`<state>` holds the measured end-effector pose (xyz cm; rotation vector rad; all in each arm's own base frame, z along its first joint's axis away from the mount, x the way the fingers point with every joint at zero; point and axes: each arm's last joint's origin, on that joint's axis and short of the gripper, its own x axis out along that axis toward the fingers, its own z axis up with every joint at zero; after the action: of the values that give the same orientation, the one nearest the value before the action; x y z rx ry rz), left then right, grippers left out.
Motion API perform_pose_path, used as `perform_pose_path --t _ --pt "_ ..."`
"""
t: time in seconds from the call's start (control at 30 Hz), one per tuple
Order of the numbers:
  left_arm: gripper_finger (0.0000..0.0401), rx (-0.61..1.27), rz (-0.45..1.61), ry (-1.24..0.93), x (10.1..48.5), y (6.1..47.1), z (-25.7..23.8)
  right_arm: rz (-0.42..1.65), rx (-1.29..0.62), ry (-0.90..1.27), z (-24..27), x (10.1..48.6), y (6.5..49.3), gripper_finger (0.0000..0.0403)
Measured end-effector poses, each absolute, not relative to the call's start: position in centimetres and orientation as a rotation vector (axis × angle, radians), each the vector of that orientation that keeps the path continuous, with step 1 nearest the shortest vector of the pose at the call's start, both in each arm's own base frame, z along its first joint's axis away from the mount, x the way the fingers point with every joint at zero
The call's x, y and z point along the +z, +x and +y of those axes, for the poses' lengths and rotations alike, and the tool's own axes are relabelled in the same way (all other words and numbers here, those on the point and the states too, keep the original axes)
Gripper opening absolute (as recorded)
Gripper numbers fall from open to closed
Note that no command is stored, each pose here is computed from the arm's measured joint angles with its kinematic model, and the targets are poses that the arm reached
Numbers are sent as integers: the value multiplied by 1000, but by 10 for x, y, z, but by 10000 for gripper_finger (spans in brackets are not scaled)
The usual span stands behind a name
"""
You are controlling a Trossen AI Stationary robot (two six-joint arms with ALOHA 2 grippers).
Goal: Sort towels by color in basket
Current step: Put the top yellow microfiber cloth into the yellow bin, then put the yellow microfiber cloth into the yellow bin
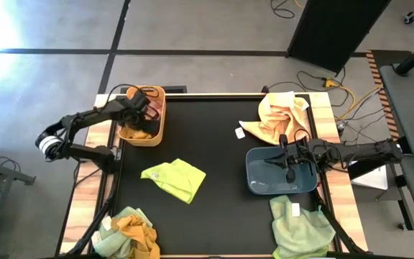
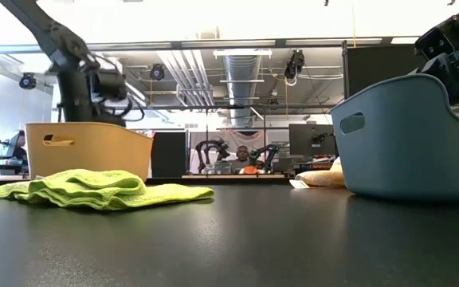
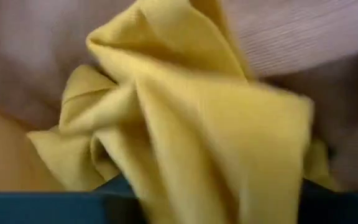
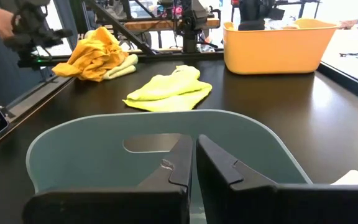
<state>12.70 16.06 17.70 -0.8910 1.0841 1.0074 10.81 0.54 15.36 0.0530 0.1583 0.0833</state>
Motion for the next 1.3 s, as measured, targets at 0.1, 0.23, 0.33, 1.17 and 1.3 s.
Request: perform_pose_path --t 0.1,0.23,0.33,1.17,1.3 --pt "176 989 1067 -861 206 131 162 158 84 53 5 154 108 13" --pt "208 951 1040 -813 249 135 155 158 83 53 5 154 108 13" --pt "222 910 989 -767 279 139 143 158 83 53 5 154 108 13" --pt "222 -14 918 -416 267 140 -226 158 84 53 5 154 108 13" --pt "213 0 1056 -343 250 143 -256 158 83 53 5 154 108 13"
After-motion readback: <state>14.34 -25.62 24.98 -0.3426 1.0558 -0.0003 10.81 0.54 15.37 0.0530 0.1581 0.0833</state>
